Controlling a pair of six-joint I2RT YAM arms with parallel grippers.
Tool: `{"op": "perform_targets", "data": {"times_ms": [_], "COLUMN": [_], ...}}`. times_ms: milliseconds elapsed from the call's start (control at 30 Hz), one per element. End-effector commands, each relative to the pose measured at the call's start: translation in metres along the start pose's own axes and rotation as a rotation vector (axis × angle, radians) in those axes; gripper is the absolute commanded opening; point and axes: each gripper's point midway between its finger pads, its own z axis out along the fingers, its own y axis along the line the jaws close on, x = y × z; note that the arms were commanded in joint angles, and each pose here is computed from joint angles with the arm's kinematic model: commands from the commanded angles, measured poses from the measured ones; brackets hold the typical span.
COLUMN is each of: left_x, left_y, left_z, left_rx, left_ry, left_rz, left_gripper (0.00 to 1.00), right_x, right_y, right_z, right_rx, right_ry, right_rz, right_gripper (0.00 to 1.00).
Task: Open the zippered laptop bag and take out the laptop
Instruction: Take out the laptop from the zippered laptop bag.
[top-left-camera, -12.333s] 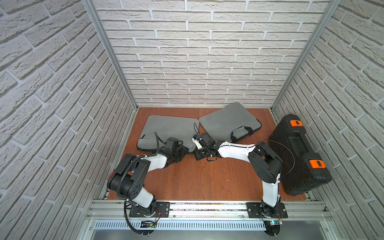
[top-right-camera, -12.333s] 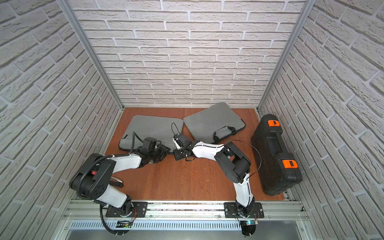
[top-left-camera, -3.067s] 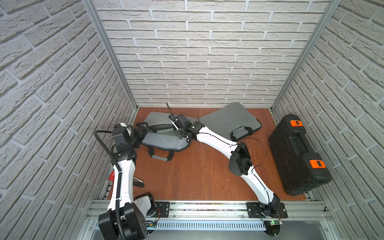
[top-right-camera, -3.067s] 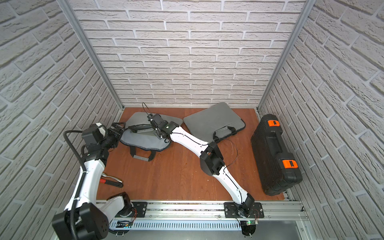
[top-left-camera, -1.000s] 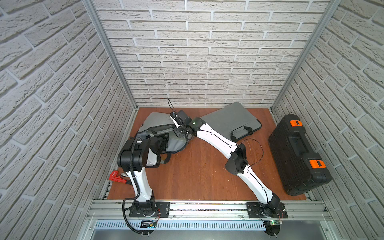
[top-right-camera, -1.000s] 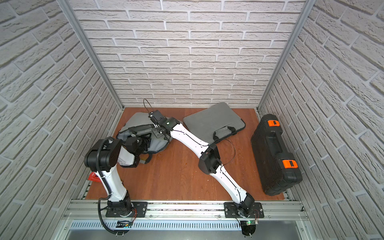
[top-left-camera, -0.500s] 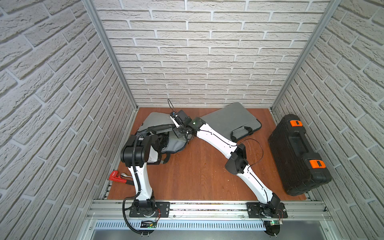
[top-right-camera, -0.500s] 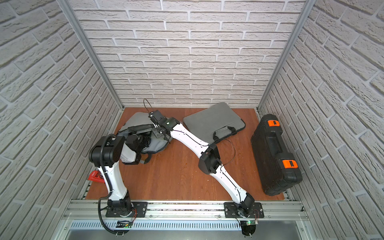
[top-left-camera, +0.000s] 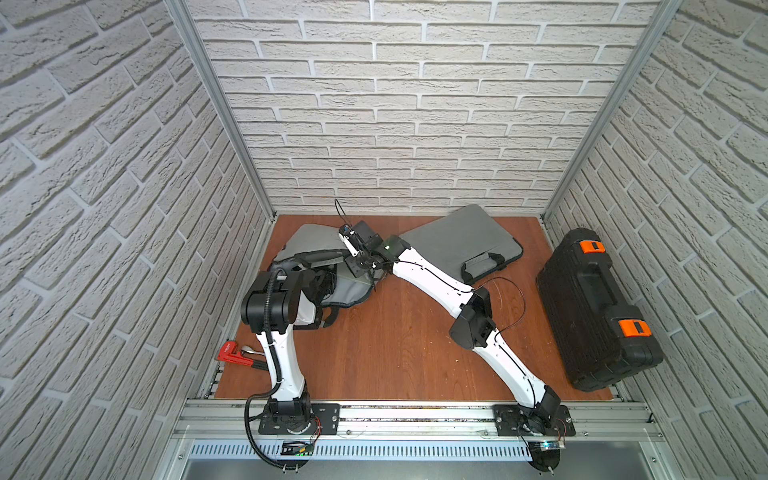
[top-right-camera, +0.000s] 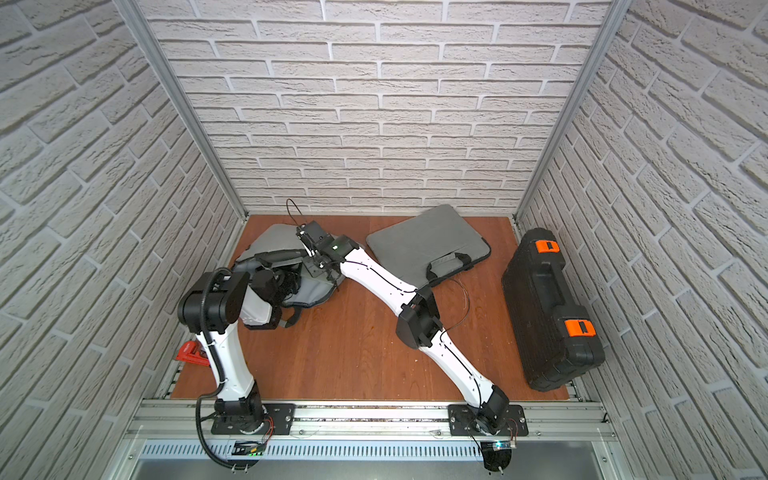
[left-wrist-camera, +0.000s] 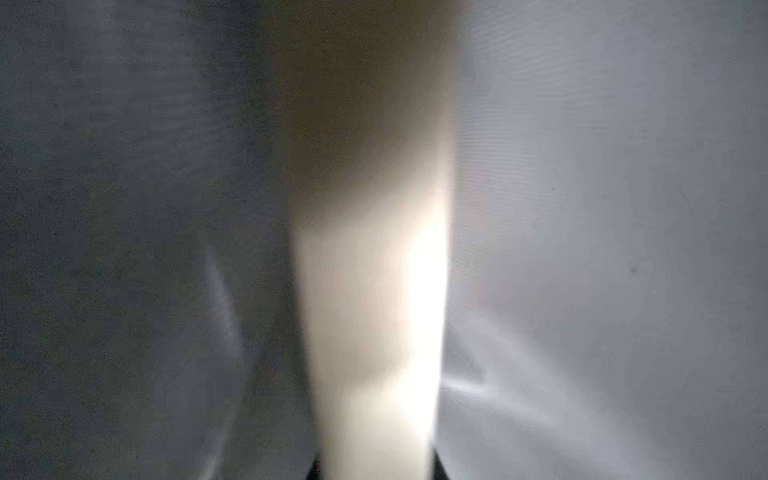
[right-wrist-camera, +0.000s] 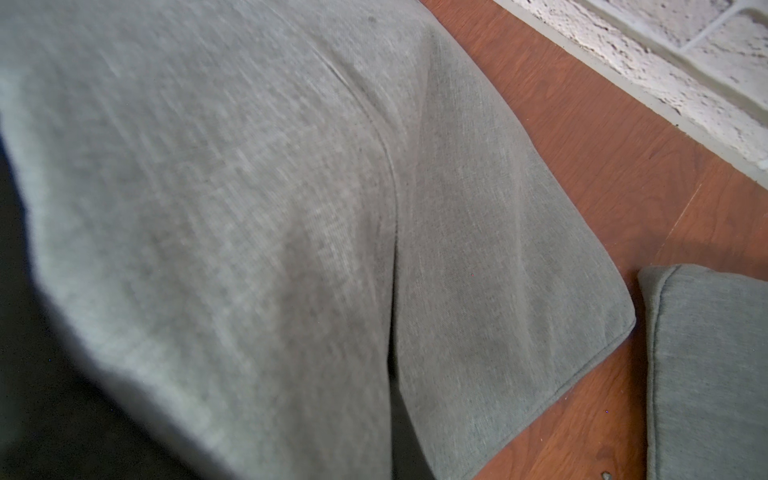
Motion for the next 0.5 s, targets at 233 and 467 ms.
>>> {"op": "perform_targets", "data": {"times_ms": [233, 467], "left_x": [-0.004, -0.007], "left_y": [-0.033, -0.053], "left_z": [-0.013, -0.034], "left_rx": [0.111, 0.152], "left_ry": [-0.004, -0.003], "left_rz": [0.085, 0.058], "left_gripper": [0.00, 0.00], "right_x": [-0.037, -0.040], "right_y": [0.002, -0.002], "right_z": [-0.017, -0.010], "right_rx": [-0.005, 0.019], "right_ry": [-0.135, -0.151], "right_rz": [-0.012, -0.043], "right_gripper": [0.06, 0.06]}}
